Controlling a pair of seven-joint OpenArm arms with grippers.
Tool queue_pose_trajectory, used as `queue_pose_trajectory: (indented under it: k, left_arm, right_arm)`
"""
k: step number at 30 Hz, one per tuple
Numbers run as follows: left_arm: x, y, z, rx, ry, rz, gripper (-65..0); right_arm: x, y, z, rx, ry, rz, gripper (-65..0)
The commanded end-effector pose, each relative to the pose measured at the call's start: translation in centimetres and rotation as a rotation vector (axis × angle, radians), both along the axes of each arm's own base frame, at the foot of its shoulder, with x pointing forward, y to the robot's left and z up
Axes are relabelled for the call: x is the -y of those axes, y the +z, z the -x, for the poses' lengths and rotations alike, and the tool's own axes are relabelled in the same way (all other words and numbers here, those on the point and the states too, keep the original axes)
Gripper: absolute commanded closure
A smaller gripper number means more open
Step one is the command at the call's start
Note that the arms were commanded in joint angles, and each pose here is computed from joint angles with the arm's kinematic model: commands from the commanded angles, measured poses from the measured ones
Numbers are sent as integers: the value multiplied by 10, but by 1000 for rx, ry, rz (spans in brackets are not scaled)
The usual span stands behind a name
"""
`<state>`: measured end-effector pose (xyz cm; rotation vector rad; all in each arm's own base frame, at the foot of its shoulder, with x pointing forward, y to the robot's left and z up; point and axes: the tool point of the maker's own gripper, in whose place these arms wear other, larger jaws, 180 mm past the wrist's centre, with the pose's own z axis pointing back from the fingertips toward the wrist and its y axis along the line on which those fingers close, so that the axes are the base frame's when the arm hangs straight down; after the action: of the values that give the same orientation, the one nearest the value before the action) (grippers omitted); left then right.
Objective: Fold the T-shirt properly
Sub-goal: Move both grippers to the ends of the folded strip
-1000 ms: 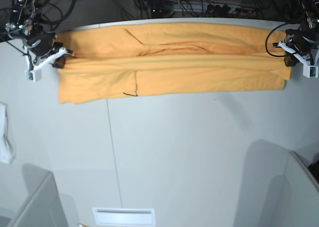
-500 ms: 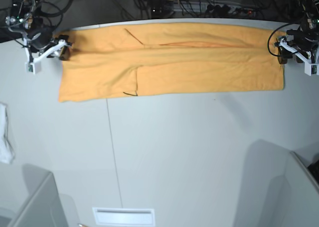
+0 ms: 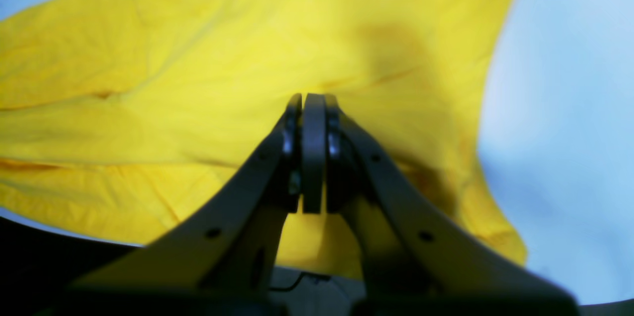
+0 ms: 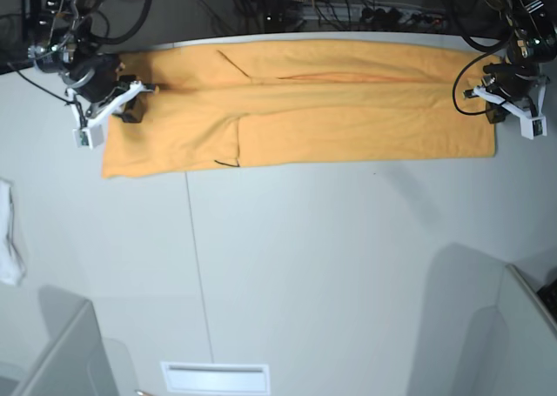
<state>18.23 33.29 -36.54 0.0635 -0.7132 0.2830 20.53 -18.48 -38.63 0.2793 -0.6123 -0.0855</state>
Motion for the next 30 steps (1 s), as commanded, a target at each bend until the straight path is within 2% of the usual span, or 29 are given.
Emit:
queue_pose_trajectory:
  k: [1,6,9,12,16,19,22,27,30]
  left_arm:
    - [-6,-2,2,-3,11,-20,0]
    - [-29,-47,16,-93,88,-49,0]
    - [-37,-70,19,-123,125,-34,0]
    - [-36,-84,9,-127,153,10,0]
    - [-34,-84,-29,-76,172,62,0]
    - [-21,-80,-61,-63,135,94,0]
    - [-19,-60,-78,-52,97,84,0]
    - [-44,-2,-82,37,138,1,0]
    - [-45,32,-89,72,131,-27,0]
  right_arm:
    - [8,0,-2,10,-12,14,0]
    - [20,-41,7,-107,-62,-19,0]
    - [36,-58,1,-124,-90,45,0]
    - [50,-65,-20,-110,-103,121,0]
    - [51,-62,-68,-74,-126,105,0]
    - [50,-52,-97,-36,-135,85,0]
    - [49,-31,-111,-2,-119,90,0]
    - [40,33,-124,141,-71,154,0]
    - [33,73,-134,246,-57,181,0]
